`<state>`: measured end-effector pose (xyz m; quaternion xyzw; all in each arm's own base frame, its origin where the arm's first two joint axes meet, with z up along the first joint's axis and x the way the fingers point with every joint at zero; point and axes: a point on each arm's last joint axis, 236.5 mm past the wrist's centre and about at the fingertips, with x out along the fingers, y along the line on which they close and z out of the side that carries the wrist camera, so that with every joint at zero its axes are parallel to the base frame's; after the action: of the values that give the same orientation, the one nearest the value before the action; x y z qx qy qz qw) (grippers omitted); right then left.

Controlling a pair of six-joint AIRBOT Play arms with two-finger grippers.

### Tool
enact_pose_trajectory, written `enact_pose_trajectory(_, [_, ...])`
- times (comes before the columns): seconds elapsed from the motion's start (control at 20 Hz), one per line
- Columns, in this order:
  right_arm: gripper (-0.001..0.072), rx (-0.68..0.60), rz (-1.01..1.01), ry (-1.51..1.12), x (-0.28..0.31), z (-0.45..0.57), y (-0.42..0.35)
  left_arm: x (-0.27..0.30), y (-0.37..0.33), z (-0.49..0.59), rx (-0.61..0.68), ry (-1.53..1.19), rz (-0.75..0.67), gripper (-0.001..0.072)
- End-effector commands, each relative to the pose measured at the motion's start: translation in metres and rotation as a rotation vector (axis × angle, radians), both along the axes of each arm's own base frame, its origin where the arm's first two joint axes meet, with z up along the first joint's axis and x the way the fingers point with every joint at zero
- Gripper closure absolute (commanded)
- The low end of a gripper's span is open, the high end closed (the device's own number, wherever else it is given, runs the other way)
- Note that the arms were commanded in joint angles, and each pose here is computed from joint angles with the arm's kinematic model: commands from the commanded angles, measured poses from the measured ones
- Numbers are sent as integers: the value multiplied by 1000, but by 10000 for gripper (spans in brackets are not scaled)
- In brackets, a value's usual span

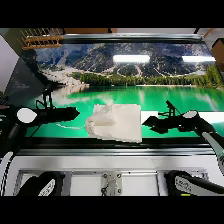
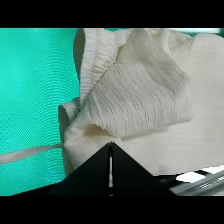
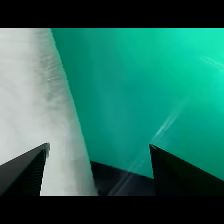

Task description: Fold the clothes and pants, and hang the long-sleeved shirts on hangers.

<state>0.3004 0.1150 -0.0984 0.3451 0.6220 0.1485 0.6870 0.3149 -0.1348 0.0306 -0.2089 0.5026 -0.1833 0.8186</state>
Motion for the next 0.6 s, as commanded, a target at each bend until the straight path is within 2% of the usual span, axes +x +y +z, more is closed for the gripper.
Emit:
enact_pose_trajectory(0.0, [-7, 157, -26, -53, 20, -7, 52, -4, -2, -1, -20, 3, 13, 688])
enact_pose_trajectory(0.2, [17, 207, 61, -111, 31, 2, 113, -4, -2, -1, -20, 4, 13, 688])
enact_pose_trajectory(0.25, [145, 201, 84, -134, 34, 6, 122, -4, -2, -1, -20, 4, 13, 688])
enact_pose_trajectory(0.35, [707, 201, 136, -203, 44, 21, 132, -4, -2, -1, -20, 4, 13, 687])
enact_pose_trajectory(0.45, [701, 167, 198, -251, 58, 41, 123, -4, -2, -1, -20, 4, 12, 688])
enact_pose_trajectory(0.55, [701, -14, 222, -236, 79, 58, 69, -4, -2, -1, -19, 3, 13, 687])
